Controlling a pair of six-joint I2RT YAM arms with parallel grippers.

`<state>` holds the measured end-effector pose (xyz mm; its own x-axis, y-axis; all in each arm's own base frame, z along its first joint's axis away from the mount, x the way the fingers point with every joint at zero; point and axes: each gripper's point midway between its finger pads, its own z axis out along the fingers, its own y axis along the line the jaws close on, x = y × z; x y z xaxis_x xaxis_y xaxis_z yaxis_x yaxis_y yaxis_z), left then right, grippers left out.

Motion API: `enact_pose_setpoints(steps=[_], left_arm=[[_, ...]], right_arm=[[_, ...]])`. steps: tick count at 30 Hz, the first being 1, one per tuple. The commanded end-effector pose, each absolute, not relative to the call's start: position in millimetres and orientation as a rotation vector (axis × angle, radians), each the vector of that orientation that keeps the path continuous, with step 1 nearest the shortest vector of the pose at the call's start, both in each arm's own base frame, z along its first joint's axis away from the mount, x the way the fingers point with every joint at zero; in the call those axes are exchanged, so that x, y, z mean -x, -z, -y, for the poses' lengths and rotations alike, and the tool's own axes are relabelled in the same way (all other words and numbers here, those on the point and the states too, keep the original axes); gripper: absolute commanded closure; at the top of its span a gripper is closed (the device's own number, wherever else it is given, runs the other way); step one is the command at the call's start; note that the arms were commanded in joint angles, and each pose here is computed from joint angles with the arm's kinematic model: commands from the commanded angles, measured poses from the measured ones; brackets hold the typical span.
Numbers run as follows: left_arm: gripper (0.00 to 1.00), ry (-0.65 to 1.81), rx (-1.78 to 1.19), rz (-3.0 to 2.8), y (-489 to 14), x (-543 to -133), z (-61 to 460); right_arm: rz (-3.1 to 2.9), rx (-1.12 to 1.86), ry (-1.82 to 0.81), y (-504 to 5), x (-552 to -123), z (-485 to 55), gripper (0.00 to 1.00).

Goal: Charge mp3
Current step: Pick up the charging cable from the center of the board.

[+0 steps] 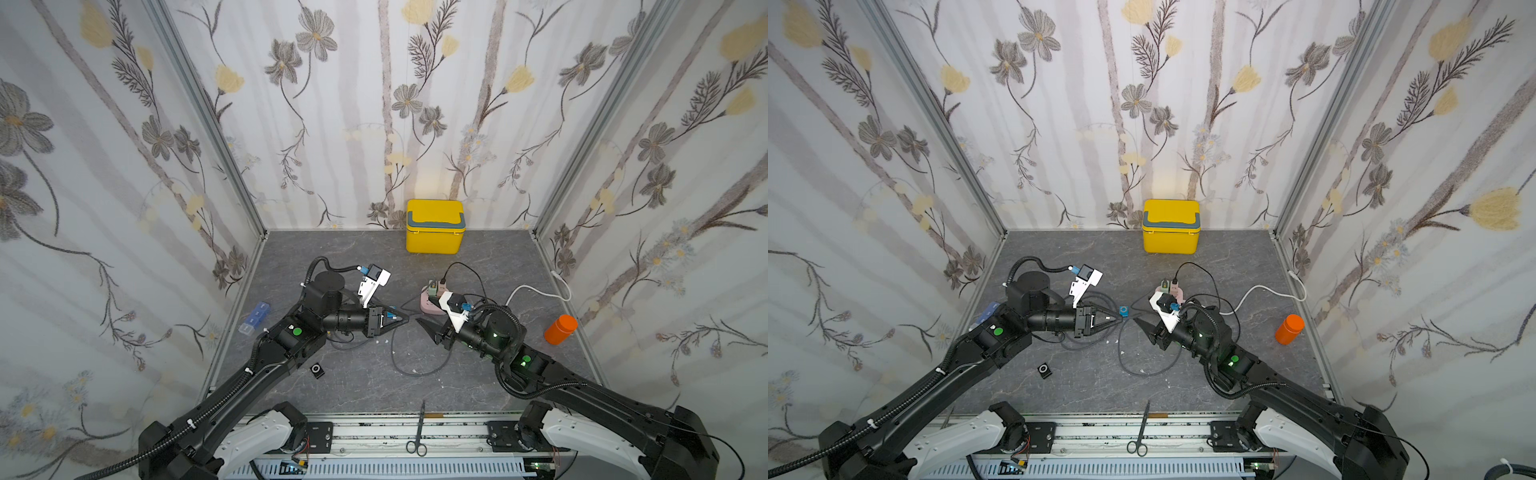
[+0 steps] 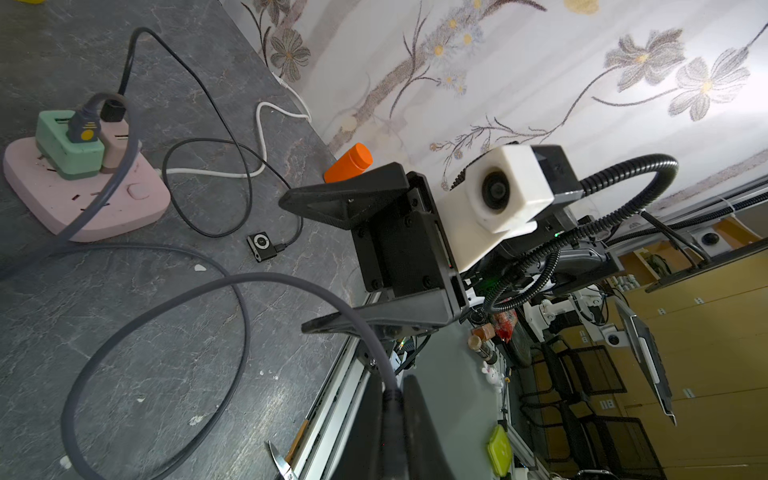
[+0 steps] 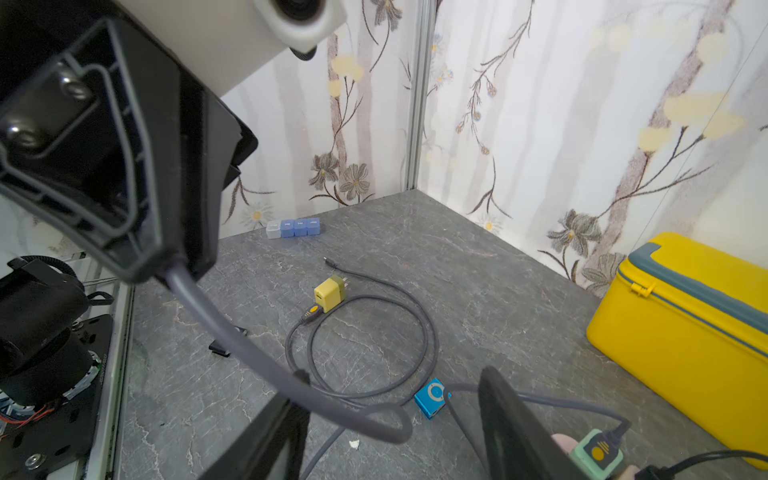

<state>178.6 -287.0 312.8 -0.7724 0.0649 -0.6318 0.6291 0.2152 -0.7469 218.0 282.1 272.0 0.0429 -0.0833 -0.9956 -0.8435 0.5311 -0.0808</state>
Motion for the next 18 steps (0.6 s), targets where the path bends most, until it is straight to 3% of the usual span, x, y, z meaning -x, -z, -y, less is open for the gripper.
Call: enact_pose_setpoints(steps=[1,4,6,12,15,18], left_arm=[[1.0,1.622,-0.675,-1.981,-323.1,-178.2,291.4],[1.0,1.642,-0.667,-1.989,-321.2,-180.6,294.4],[1.0,1.642,-0.658,-2.005,-318.2,-182.9,295.8],[0.99,1.621,-0.614,-2.004,-318.0,-192.7,297.4],[0.87,1.616,-0.604,-2.008,-317.5,-197.0,297.9],[0.83,1.632,-0.596,-1.998,-321.4,-197.5,296.0]], right_arm=[[-1.317,0.937,-0.702,-287.9,-210.0,-290.6,0.36],[-1.306,1.0,-0.691,-284.0,-206.0,-300.7,0.37],[-1.294,1.024,-0.674,-284.7,-204.5,-305.5,0.44],[-1.27,1.073,-0.618,-289.0,-197.0,-307.3,1.0],[-1.281,1.104,-0.589,-286.7,-193.3,-302.8,1.0],[-1.3,1.088,-0.541,-285.7,-196.8,-296.0,1.0]])
